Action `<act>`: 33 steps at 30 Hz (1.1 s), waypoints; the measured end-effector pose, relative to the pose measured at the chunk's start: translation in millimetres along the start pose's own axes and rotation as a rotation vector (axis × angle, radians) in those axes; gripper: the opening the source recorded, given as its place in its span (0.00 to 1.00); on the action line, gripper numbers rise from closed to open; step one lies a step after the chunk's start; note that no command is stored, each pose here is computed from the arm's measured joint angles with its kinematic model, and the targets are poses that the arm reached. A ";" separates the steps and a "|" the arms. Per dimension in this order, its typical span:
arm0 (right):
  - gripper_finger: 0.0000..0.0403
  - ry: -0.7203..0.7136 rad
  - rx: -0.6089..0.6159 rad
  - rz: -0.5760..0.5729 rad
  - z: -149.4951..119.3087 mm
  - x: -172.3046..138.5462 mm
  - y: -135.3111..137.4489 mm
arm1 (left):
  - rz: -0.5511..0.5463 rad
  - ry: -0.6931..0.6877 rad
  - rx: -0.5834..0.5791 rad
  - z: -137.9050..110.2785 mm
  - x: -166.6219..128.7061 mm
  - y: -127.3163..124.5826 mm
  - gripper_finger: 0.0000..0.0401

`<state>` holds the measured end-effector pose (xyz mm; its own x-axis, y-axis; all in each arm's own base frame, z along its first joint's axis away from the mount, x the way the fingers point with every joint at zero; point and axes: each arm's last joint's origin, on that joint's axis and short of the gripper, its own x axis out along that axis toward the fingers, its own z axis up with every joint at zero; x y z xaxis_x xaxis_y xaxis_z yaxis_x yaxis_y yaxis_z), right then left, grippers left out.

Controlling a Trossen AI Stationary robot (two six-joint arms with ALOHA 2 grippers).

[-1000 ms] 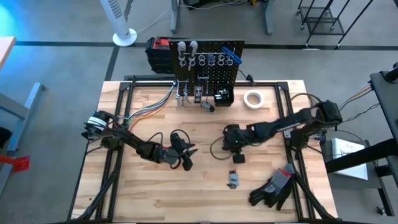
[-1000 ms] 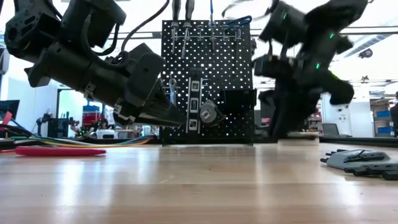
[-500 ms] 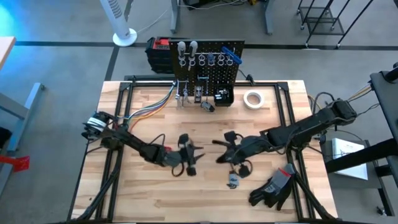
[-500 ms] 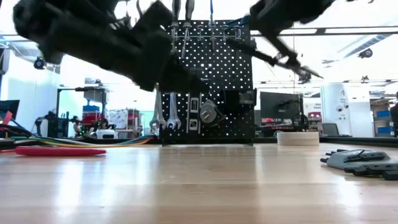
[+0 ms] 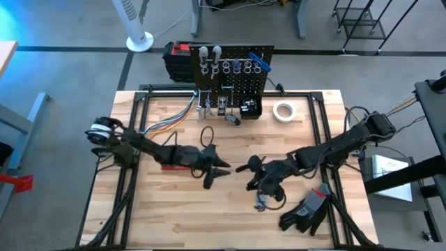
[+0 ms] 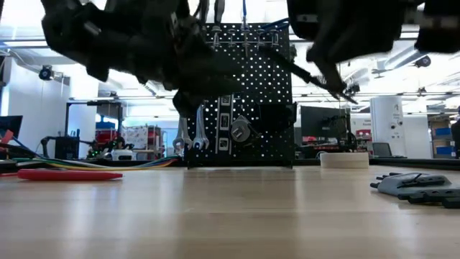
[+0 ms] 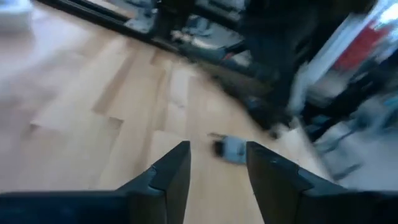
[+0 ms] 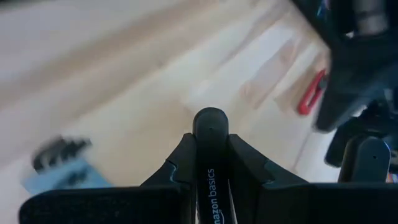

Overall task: Hang tools onto peg board
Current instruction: Hang the wire cutter on the peg board

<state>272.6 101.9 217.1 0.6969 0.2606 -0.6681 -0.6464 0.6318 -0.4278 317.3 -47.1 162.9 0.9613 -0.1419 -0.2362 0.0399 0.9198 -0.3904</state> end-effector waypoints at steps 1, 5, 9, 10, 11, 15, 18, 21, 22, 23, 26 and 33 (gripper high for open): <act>0.11 0.029 -0.016 -0.003 -1.8 2.5 1.0 | -0.021 -0.015 -0.046 2.4 -2.0 6.1 0.37; 0.11 0.129 -0.033 -0.013 -7.1 12.3 1.9 | -0.133 -0.005 -0.139 10.4 -4.2 25.0 0.42; 0.11 0.193 -0.072 0.003 -10.6 24.7 3.5 | -0.233 0.045 -0.188 22.5 9.4 30.6 0.48; 0.11 0.201 -0.079 0.005 -10.3 27.7 3.2 | -0.240 0.072 -0.201 25.5 13.7 32.1 0.50; 0.11 0.217 -0.081 0.011 -10.8 30.7 3.3 | -0.235 0.116 -0.213 25.5 18.7 35.2 0.52; 0.11 0.276 -0.090 0.039 -10.3 40.4 2.5 | -0.209 0.232 -0.216 27.7 36.4 41.5 0.57; 0.11 0.296 -0.087 0.022 -7.0 42.7 -0.3 | -0.174 0.302 -0.220 30.9 46.7 43.9 0.58; 0.11 0.311 -0.097 0.036 -6.2 44.4 0.1 | -0.136 0.379 -0.218 30.8 54.7 47.1 0.58; 0.11 0.305 -0.103 0.034 -4.4 44.2 0.0 | -0.128 0.397 -0.214 30.8 55.9 47.3 0.58; 0.11 0.293 -0.106 0.029 -2.0 44.1 -0.3 | -0.130 0.398 -0.202 32.9 58.0 46.9 0.58; 0.11 0.286 -0.108 0.030 0.4 43.2 -0.3 | -0.141 0.385 -0.178 37.2 59.9 45.5 0.56; 0.11 0.286 -0.102 0.032 1.7 43.0 2.0 | -0.150 0.375 -0.193 42.8 58.4 50.2 0.36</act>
<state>301.8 115.7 188.5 0.5694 0.0533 -0.8204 -0.7045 0.5459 -0.4535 387.1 6.5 167.6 0.7822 -0.4241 -0.4564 0.0857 0.7988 -0.5955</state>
